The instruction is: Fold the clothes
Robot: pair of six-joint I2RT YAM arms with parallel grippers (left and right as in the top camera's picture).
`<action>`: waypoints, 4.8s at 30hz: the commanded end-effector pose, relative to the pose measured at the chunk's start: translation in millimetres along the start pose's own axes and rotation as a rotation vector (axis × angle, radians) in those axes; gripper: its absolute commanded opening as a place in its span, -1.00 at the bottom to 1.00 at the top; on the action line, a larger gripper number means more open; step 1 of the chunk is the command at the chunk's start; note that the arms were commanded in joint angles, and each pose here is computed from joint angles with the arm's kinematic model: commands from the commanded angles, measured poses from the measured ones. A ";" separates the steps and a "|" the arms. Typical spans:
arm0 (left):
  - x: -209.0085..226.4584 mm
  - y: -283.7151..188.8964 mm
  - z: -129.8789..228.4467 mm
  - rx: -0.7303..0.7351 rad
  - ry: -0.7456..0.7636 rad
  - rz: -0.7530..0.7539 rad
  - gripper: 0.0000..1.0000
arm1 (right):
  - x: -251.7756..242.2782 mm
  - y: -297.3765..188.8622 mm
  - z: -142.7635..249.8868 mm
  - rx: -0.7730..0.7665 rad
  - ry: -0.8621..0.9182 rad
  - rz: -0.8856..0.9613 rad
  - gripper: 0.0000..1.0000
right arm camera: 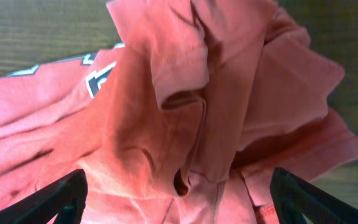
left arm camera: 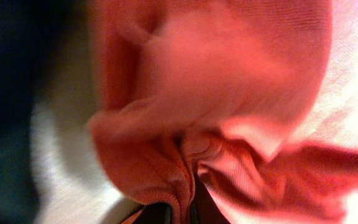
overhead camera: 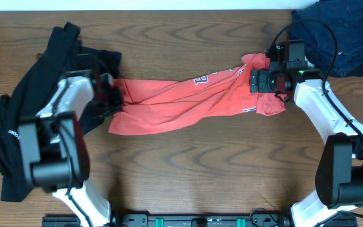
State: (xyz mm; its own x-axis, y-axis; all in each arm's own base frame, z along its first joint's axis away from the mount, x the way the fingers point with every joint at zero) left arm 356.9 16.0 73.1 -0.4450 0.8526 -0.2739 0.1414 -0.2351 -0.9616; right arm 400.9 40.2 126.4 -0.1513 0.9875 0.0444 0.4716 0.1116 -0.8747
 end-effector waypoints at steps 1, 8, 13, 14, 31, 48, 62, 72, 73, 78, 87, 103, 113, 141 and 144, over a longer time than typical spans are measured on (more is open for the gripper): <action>-1.6 -54.6 -9.3 -0.147 -0.018 0.042 -0.89 | 2.5 -9.9 -4.3 -0.019 0.027 -0.007 0.71; 2.7 -103.7 -3.6 -0.282 -0.013 0.001 -0.88 | 4.1 -9.8 -9.3 -0.046 0.040 -0.010 -0.80; 4.4 -103.5 4.1 -0.248 -0.014 -0.013 -0.88 | 10.7 -11.9 -28.8 -0.151 0.044 -0.068 -0.97; 4.4 -103.4 4.4 -0.247 -0.014 -0.014 -0.88 | 12.9 -11.9 -33.6 -0.176 0.040 -0.083 -0.97; -35.5 -94.1 17.9 -0.236 0.113 0.014 -0.88 | 36.0 83.7 9.9 0.026 0.077 -0.274 -0.97; -149.4 -25.5 65.3 -0.182 0.350 0.117 -0.88 | 35.0 85.9 14.5 0.050 0.095 -0.273 -0.97; -200.6 16.1 95.5 -0.155 0.432 0.185 -0.88 | 34.1 85.8 15.0 0.053 0.098 -0.271 -0.98; -219.3 -8.0 86.0 -0.192 0.439 0.218 -0.88 | 34.1 85.8 15.5 0.055 0.098 -0.271 -0.97; -219.4 -8.1 85.9 -0.192 0.439 0.218 -0.88 | 34.1 85.8 15.5 0.055 0.098 -0.271 -0.97; -224.4 -7.5 94.4 -0.153 0.456 0.254 -0.36 | 33.8 85.8 15.3 0.054 0.098 -0.271 -0.98; -206.9 -12.0 101.5 -0.097 0.479 0.187 0.96 | 33.8 85.8 14.3 0.049 0.098 -0.271 -0.97; -127.3 -21.9 63.3 -0.048 0.318 -0.005 -0.29 | 33.8 85.8 14.8 0.051 0.098 -0.271 -0.98; -113.9 10.3 64.4 -0.006 0.317 -0.136 -0.88 | 33.8 85.8 15.0 0.053 0.098 -0.271 -0.97; -84.6 54.1 -9.7 -0.213 0.252 -0.194 -0.88 | -0.8 1.6 -24.2 -0.040 0.037 -0.171 0.30; -82.9 52.2 -6.6 -0.198 0.252 -0.203 -0.88 | -20.9 -8.6 -18.2 -0.019 0.084 -0.140 0.51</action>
State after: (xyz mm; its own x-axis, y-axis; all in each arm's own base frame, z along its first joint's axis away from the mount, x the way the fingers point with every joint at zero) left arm 415.0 -76.0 61.4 -0.2373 0.9655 -0.1071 0.3111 -0.0290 -0.9499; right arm 411.0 41.2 118.6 -0.1721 0.9556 0.2390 0.4086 0.2900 -0.8654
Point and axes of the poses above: each gripper's point midway between its finger pads, its own y axis out along the fingers, its own x axis along the line the jaws close on, z = x × y, the point moved 6 cm from there along -y, back along the fingers, and after that the axes turned 8 degrees about -y, right-handed, at the moved point
